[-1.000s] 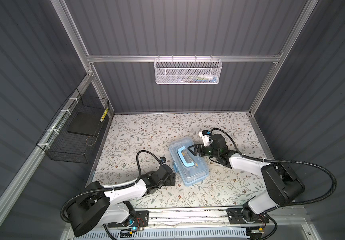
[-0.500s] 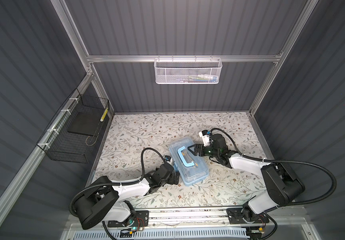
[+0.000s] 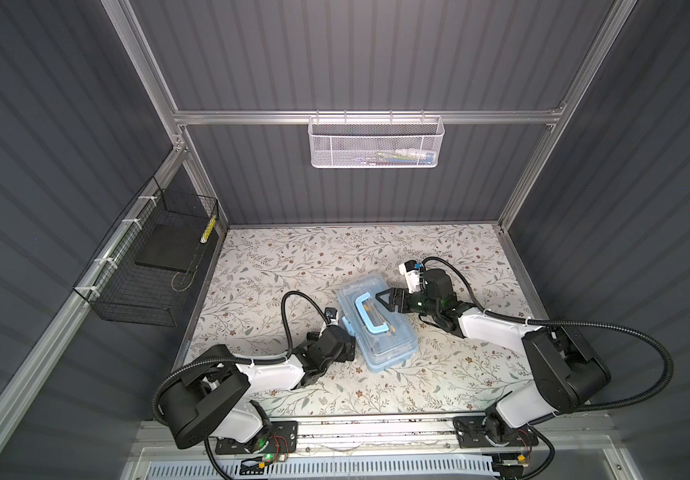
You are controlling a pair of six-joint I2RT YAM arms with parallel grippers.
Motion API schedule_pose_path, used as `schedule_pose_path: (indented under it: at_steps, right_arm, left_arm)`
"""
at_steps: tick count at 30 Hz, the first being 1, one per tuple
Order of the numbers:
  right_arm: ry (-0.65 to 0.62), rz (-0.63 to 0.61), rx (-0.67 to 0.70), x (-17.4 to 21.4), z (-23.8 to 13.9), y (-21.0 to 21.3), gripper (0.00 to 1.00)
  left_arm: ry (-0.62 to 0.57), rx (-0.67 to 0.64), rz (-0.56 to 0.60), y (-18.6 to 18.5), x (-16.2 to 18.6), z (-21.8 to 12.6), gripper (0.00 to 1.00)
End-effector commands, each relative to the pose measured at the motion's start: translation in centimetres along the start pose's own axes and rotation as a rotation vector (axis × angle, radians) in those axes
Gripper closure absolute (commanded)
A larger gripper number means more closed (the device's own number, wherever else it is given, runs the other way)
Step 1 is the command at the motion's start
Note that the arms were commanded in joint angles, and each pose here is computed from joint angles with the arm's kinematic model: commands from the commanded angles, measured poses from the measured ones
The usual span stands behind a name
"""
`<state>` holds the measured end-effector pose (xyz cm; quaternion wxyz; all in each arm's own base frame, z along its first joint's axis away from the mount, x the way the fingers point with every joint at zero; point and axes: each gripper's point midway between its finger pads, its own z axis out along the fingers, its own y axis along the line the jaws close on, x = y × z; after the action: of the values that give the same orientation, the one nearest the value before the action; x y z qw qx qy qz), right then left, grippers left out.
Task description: Pack the tool kit
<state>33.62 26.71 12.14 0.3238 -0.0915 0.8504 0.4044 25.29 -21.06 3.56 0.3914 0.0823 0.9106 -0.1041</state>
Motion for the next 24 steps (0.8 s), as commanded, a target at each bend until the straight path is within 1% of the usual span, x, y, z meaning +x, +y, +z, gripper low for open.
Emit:
schedule_pose_path:
  at_steps: [1,4,8,11,17,19,24]
  right_arm:
    - [0.170,0.086,0.047,5.4,0.1,-1.8,0.19]
    - [0.173,0.092,0.038,5.5,0.3,-1.7,0.19]
    - [0.171,0.094,0.031,5.4,0.4,-1.6,0.19]
    - [0.170,0.090,0.032,5.3,0.3,-1.6,0.19]
    - [0.172,0.093,0.032,5.5,0.4,-1.6,0.19]
    - [0.172,0.096,0.031,5.5,0.3,-1.6,0.19]
    - [0.169,0.093,0.035,5.4,0.2,-1.5,0.19]
  left_arm:
    - [-0.089,-0.023,-0.071,0.7,-2.2,-1.0,0.00]
    - [-0.129,0.004,-0.092,0.6,-3.0,-1.9,0.00]
    - [-0.189,0.086,-0.113,-0.6,-4.7,-2.9,0.01]
    - [-0.207,0.154,-0.130,-1.7,-5.3,-3.4,0.02]
    - [-0.167,0.288,-0.161,-4.5,-5.2,-2.8,0.16]
    - [-0.158,0.325,-0.182,-5.2,-5.3,-2.8,0.23]
    - [-0.172,0.395,-0.237,-6.4,-6.7,-4.1,0.28]
